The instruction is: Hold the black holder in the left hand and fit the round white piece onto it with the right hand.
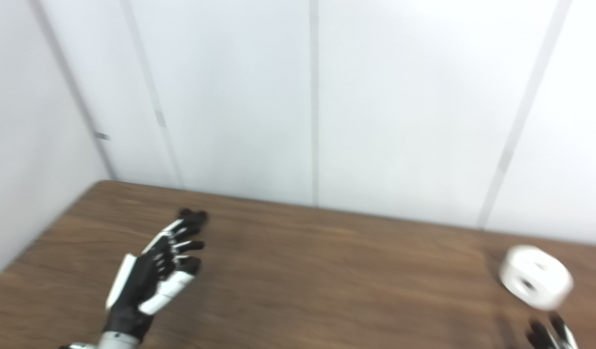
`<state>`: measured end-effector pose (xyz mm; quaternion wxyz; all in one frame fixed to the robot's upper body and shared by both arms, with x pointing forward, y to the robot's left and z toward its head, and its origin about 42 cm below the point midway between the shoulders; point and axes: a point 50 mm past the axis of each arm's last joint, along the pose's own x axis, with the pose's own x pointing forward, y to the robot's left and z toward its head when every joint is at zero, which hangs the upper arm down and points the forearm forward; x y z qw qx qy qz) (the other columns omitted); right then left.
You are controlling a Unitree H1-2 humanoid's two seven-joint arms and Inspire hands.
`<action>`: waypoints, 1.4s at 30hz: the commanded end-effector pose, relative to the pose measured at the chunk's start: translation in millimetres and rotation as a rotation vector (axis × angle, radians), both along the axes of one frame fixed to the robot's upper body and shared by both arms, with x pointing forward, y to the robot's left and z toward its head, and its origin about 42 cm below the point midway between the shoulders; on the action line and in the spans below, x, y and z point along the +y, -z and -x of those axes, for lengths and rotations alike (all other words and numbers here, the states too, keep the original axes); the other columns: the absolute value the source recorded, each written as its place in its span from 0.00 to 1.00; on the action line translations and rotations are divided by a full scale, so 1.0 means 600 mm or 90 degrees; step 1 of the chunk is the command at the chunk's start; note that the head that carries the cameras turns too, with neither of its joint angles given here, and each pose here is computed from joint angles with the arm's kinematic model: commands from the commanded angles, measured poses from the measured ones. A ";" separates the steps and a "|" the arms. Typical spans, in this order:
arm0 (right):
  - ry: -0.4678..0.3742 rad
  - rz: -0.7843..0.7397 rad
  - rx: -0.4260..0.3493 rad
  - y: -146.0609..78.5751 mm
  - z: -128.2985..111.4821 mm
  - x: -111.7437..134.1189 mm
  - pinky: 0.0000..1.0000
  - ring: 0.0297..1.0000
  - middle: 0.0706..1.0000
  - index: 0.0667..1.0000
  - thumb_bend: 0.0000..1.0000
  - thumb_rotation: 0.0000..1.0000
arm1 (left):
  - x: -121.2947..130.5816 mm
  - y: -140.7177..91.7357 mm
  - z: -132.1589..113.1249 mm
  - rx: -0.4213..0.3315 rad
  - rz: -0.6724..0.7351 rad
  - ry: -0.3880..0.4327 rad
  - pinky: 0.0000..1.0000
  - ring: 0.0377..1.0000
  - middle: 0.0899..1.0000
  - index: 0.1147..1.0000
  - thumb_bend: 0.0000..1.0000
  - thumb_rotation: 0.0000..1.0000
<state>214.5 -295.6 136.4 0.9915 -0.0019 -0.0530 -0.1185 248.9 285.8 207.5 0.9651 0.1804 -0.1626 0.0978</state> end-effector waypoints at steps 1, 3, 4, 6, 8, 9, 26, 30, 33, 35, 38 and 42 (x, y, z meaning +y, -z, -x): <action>0.005 0.000 -0.007 0.000 0.020 -0.008 0.82 0.93 0.90 0.97 0.63 0.81 | 0.011 -0.040 -0.002 -0.065 -0.098 -0.057 0.62 0.75 0.81 0.83 0.73 0.51; 0.004 -0.008 -0.006 0.002 0.018 -0.011 0.85 0.94 0.92 0.98 0.60 0.80 | 0.018 -0.050 -0.003 -0.075 -0.155 -0.101 0.60 0.75 0.80 0.83 0.74 0.51; 0.002 -0.015 -0.005 0.003 0.017 -0.014 0.87 0.95 0.93 0.98 0.60 0.80 | 0.021 -0.054 -0.006 -0.080 -0.174 -0.121 0.58 0.75 0.81 0.83 0.74 0.50; 0.000 -0.025 -0.007 0.004 0.013 -0.016 0.92 0.97 0.95 0.99 0.58 0.78 | 0.026 -0.061 -0.011 -0.095 -0.196 -0.150 0.58 0.76 0.81 0.83 0.75 0.48; -0.003 -0.028 -0.010 0.006 0.007 -0.020 0.99 1.00 0.96 1.00 0.57 0.76 | 0.032 -0.066 -0.020 -0.105 -0.225 -0.177 0.58 0.75 0.80 0.81 0.78 0.46; -0.005 -0.026 -0.011 0.009 0.004 -0.023 0.99 1.00 0.97 1.00 0.57 0.76 | 0.035 -0.069 -0.023 -0.102 -0.242 -0.192 0.58 0.75 0.80 0.82 0.79 0.46; -0.006 -0.052 -0.012 0.029 -0.021 -0.053 1.00 1.00 0.99 1.00 0.64 0.72 | 0.108 -0.043 -0.103 0.144 -0.340 -0.354 0.71 0.83 0.89 0.88 0.98 0.39; -0.009 -0.053 -0.011 0.027 -0.021 -0.056 1.00 1.00 1.00 1.00 0.63 0.73 | 0.124 -0.021 -0.122 0.201 -0.339 -0.356 0.75 0.88 0.91 0.89 1.00 0.39; -0.008 -0.059 -0.011 0.026 -0.020 -0.058 1.00 1.00 1.00 1.00 0.63 0.72 | 0.131 -0.005 -0.133 0.228 -0.341 -0.353 0.74 0.87 0.91 0.88 1.00 0.38; -0.011 -0.055 -0.012 0.025 -0.019 -0.061 1.00 1.00 1.00 1.00 0.65 0.73 | 0.131 0.007 -0.142 0.255 -0.328 -0.345 0.79 0.90 0.94 0.89 1.00 0.37; -0.011 -0.054 -0.013 0.026 -0.017 -0.065 1.00 1.00 1.00 1.00 0.66 0.73 | 0.135 0.030 -0.162 0.303 -0.319 -0.340 0.83 0.92 0.96 0.90 1.00 0.39; -0.012 -0.052 -0.016 0.028 -0.015 -0.068 1.00 1.00 1.00 1.00 0.68 0.72 | 0.135 0.051 -0.180 0.344 -0.292 -0.327 0.91 0.96 0.98 0.90 1.00 0.42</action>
